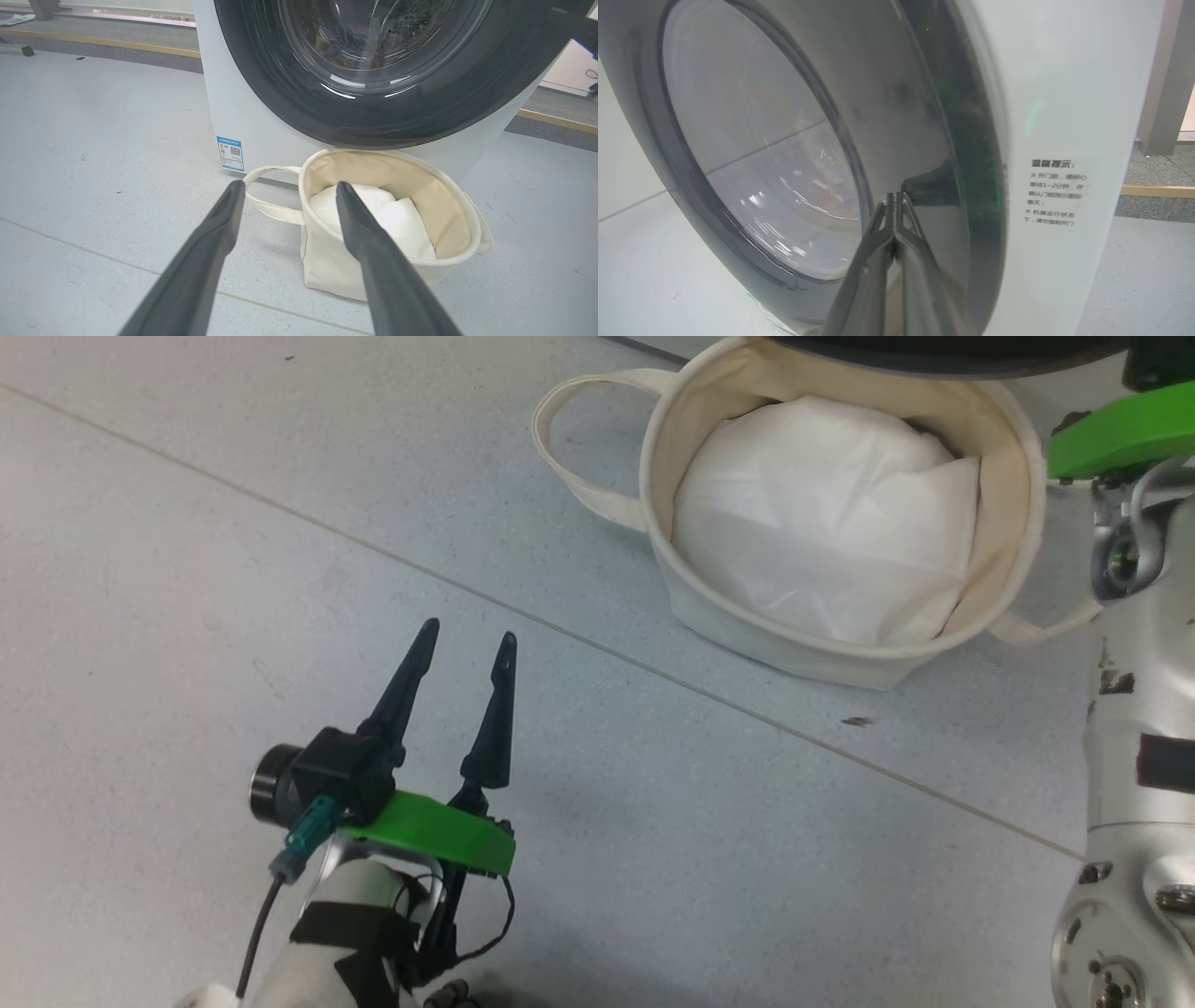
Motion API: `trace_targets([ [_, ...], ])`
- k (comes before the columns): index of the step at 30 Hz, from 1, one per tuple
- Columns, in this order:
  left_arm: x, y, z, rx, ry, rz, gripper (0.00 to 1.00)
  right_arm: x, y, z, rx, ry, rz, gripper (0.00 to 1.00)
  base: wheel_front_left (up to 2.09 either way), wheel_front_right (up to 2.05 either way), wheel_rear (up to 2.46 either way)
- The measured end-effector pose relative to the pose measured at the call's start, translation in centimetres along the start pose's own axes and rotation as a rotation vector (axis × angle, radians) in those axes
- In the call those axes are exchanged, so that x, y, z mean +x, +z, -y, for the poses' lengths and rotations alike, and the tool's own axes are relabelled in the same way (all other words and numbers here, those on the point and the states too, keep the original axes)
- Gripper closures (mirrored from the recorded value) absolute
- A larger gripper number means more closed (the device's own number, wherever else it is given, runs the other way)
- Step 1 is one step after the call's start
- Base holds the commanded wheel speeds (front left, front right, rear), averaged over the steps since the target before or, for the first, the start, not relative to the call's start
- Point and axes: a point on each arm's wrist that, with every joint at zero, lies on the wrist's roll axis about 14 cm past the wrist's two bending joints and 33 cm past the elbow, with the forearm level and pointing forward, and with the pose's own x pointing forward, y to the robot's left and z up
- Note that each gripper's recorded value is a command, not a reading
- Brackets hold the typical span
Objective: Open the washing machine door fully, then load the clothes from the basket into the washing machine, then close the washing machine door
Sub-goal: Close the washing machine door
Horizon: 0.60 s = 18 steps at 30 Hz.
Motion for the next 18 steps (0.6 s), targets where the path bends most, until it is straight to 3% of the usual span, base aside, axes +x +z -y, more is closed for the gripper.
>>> trace_targets([
  [18,0.9,-1.5,0.7,-0.002,-0.016,-0.042,0.00,2.8,0.5,3.1,0.072,-0.122,0.063,1.00,0.00,0.00,0.00],
])
